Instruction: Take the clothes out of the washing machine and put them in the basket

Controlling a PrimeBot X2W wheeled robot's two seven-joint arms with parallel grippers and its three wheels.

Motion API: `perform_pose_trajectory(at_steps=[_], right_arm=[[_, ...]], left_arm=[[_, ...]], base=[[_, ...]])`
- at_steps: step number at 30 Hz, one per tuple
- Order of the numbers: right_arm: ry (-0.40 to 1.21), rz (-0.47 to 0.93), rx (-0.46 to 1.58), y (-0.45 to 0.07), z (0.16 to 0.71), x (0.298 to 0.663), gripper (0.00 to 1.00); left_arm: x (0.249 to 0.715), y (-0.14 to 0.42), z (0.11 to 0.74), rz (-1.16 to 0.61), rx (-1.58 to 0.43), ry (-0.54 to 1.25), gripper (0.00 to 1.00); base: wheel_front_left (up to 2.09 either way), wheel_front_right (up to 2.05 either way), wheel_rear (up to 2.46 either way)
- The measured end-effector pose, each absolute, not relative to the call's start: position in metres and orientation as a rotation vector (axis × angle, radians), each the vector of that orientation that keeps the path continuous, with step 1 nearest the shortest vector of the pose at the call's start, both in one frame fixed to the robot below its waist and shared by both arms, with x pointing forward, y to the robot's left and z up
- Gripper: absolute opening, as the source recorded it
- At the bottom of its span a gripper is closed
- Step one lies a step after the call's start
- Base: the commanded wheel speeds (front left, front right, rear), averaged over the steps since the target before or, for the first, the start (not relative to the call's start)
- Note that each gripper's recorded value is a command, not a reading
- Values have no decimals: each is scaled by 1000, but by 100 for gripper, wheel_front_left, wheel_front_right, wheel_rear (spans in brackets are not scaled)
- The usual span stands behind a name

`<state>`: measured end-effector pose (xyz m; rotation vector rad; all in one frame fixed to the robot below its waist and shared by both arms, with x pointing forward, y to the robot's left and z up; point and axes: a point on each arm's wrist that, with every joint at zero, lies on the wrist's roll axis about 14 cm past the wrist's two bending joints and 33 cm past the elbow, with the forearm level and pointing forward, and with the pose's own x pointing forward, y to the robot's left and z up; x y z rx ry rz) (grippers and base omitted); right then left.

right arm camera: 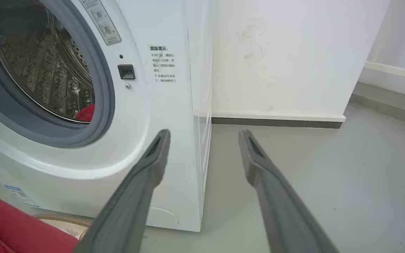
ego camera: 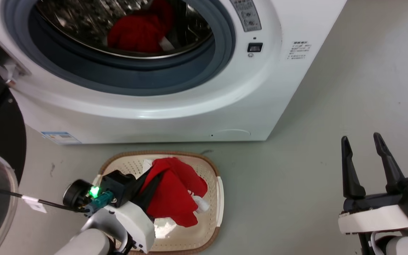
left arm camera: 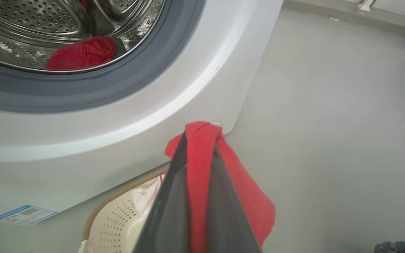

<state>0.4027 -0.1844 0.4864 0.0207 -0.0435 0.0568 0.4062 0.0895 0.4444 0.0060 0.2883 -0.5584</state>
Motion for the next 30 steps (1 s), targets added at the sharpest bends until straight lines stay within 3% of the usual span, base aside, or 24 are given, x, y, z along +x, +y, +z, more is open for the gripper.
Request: perform_pose_trajectory(at_steps=[14,30], right_arm=[[33,32,13,-195,443,446,100],[162,-9,3,-212,370,473,100]], left_arm=[[396,86,276,-567,-35,732,0],[385,107,130,-571,150,1161,0]], base=[[0,0,0],[0,0,0]])
